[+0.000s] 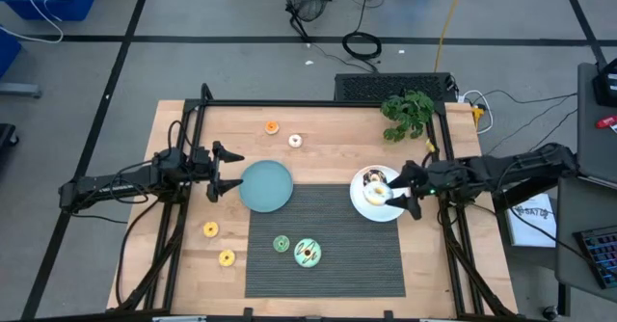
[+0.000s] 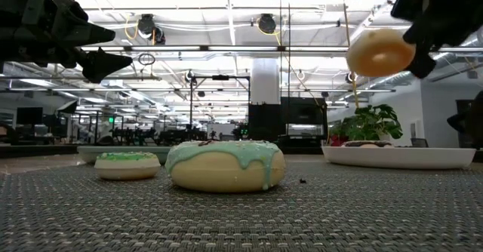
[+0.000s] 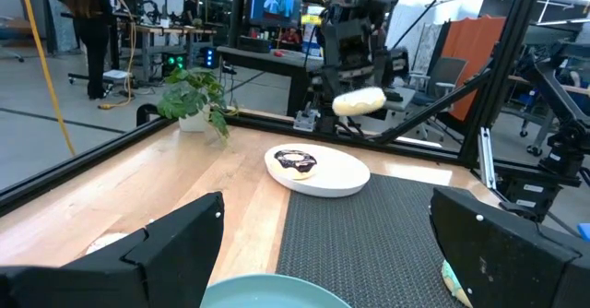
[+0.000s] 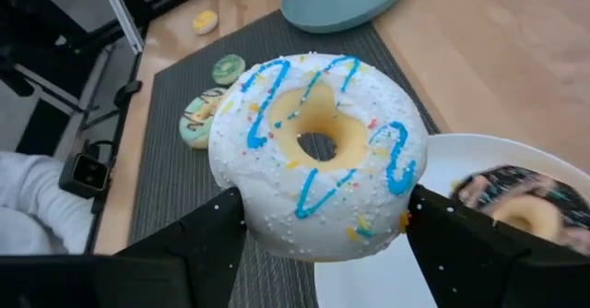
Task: Pick & Place donuts
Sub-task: Put the large white donut on the white plate
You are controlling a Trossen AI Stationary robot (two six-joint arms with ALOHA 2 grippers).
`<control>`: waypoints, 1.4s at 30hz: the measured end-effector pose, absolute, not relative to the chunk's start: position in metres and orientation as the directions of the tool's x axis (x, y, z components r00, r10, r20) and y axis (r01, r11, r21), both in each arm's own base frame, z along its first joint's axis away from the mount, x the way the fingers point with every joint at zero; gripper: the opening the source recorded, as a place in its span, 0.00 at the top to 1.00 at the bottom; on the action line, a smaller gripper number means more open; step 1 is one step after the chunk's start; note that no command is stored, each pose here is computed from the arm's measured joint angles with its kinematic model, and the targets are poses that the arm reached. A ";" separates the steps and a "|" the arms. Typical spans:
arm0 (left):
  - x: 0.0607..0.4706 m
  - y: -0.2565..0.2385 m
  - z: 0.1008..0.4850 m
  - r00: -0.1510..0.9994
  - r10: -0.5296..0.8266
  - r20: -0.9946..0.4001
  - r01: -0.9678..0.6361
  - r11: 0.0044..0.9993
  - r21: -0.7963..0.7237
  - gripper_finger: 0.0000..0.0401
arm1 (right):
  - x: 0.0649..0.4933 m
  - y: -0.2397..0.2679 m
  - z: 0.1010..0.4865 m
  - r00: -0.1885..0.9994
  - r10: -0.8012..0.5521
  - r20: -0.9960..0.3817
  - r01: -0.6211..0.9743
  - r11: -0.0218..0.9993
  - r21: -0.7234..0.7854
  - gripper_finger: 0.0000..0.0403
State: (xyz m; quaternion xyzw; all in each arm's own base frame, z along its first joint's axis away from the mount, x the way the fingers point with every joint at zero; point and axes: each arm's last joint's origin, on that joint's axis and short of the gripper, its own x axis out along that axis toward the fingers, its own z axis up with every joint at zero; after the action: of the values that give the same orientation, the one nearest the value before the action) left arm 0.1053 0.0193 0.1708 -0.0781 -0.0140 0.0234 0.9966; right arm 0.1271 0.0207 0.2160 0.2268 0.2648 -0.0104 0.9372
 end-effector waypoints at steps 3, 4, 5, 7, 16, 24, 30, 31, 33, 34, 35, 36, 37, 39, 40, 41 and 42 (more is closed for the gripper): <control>0.105 0.019 0.171 0.999 0.049 0.023 -0.044 0.987 -0.157 0.06 | 0.132 0.022 0.188 0.886 0.106 -0.451 0.112 0.895 0.431 0.34; 0.105 0.019 0.171 0.999 0.049 0.024 -0.044 0.987 -0.156 0.06 | 0.132 0.022 0.179 0.893 0.108 -0.438 0.103 0.897 0.430 0.34; 0.105 0.019 0.171 0.999 0.049 0.024 -0.045 0.987 -0.156 0.06 | 0.132 0.022 0.170 0.898 0.116 -0.425 0.086 0.900 0.427 0.34; 0.105 0.019 0.171 0.999 0.049 0.024 -0.045 0.987 -0.156 0.06 | 0.131 0.023 0.160 0.900 0.166 -0.404 0.030 0.899 0.436 0.34; 0.105 0.019 0.171 0.999 0.049 0.024 -0.045 0.987 -0.156 0.06 | 0.129 0.026 0.160 0.880 0.239 -0.410 -0.045 0.902 0.430 0.34; 0.105 0.019 0.171 0.999 0.049 0.024 -0.045 0.987 -0.157 0.06 | 0.126 0.023 0.153 0.855 0.152 -0.497 0.045 0.931 0.362 0.34; 0.105 0.019 0.171 0.999 0.049 0.024 -0.045 0.987 -0.156 0.06 | 0.127 0.022 0.196 0.840 0.124 -0.528 0.048 0.953 0.300 0.34; 0.105 0.019 0.171 0.999 0.049 0.024 -0.045 0.987 -0.157 0.06 | 0.126 0.021 0.205 0.829 0.105 -0.549 0.066 0.957 0.283 0.34; 0.105 0.019 0.171 0.999 0.049 0.024 -0.045 0.987 -0.156 0.06 | 0.121 0.019 0.221 0.805 0.046 -0.592 0.124 0.962 0.243 0.34; 0.105 0.019 0.171 0.999 0.049 0.024 -0.045 0.987 -0.156 0.06 | 0.117 0.017 0.229 0.788 0.010 -0.615 0.162 0.961 0.223 0.34; 0.105 0.019 0.171 0.999 0.049 0.024 -0.044 0.987 -0.156 0.06 | 0.113 0.016 0.234 0.764 -0.021 -0.645 0.203 0.957 0.209 0.34; 0.105 0.019 0.171 0.999 0.049 0.024 -0.044 0.987 -0.156 0.06 | 0.109 0.014 0.238 0.740 -0.048 -0.671 0.244 0.949 0.200 0.34; 0.105 0.019 0.171 0.999 0.049 0.024 -0.045 0.987 -0.156 0.06 | 0.106 0.013 0.242 0.717 -0.065 -0.694 0.279 0.939 0.199 0.34; 0.105 0.019 0.171 0.999 0.049 0.024 -0.045 0.987 -0.156 0.06 | 0.101 0.012 0.245 0.680 -0.088 -0.728 0.352 0.910 0.219 0.34; 0.105 0.019 0.171 0.999 0.049 0.024 -0.044 0.987 -0.156 0.06 | 0.099 0.012 0.244 0.660 -0.090 -0.746 0.392 0.888 0.240 0.34; 0.105 0.019 0.171 0.999 0.049 0.024 -0.044 0.987 -0.156 0.06 | 0.097 0.012 0.242 0.636 -0.091 -0.766 0.440 0.859 0.262 0.34; 0.105 0.019 0.171 0.999 0.049 0.024 -0.044 0.987 -0.156 0.06 | 0.096 0.012 0.240 0.610 -0.083 -0.788 0.493 0.819 0.295 0.34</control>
State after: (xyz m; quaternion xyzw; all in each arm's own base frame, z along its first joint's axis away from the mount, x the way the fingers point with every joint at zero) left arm 0.1054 0.0193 0.1709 -0.0780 -0.0138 0.0234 0.9966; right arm 0.0957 0.0117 0.2396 0.2505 0.4089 -0.1671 0.8615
